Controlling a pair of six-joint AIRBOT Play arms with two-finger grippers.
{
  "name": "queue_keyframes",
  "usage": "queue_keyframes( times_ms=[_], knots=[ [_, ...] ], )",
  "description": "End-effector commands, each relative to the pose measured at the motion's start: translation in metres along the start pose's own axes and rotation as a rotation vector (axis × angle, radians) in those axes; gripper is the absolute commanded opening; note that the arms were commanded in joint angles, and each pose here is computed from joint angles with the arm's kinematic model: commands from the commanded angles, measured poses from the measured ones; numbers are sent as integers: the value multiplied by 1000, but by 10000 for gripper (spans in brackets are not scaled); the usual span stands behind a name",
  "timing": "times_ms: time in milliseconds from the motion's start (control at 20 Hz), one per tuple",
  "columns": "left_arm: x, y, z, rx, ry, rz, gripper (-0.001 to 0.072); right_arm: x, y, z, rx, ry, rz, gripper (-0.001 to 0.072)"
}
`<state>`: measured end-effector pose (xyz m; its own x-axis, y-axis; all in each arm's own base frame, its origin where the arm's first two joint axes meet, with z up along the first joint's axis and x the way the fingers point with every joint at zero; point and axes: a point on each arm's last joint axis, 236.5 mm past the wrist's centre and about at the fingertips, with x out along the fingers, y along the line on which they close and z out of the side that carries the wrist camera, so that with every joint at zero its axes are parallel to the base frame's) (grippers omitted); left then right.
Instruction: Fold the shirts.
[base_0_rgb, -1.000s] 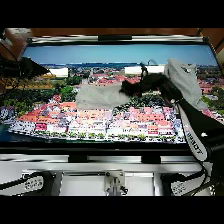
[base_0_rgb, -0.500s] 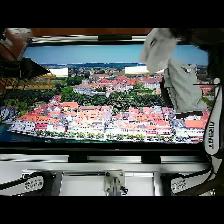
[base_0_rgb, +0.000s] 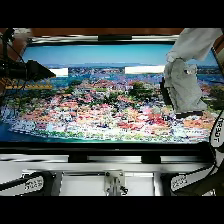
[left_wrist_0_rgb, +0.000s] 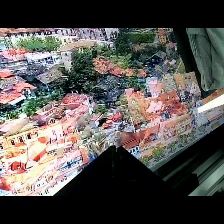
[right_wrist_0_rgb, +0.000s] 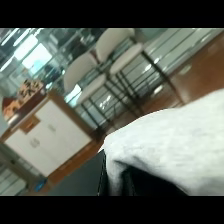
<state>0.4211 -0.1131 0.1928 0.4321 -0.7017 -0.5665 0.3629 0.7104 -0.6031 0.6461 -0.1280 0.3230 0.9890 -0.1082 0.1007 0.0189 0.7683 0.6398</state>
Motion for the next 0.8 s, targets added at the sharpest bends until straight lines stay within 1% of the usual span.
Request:
queue_keyframes(
  times_ms=[0, 100, 200, 250, 450, 550, 600, 750],
  knots=[
    [4, -5, -2, 9, 10, -8, 33, 5, -15, 29, -18, -172, -27, 85],
    [4, -6, -2, 9, 11, -9, 33, 5, -17, 43, -21, -308, -33, 85],
    [4, -6, -3, 10, 12, -8, 34, 2, -12, 52, -95, -437, -27, 85],
    [4, -6, -3, 10, 16, -10, 33, 3, -14, 52, -124, -466, -28, 85],
    [5, -6, -7, 6, 30, -14, 33, 14, -23, 30, -252, -434, -31, 85],
    [5, -5, -7, 5, 30, -14, 33, 23, -32, 10, -268, -366, -42, 85],
    [5, -6, -7, 6, 29, -14, 33, 29, -36, -6, -274, -295, -49, 85],
    [5, -6, -7, 6, 29, -14, 33, 31, -39, -65, -372, 29, -69, 85]
  ],
)
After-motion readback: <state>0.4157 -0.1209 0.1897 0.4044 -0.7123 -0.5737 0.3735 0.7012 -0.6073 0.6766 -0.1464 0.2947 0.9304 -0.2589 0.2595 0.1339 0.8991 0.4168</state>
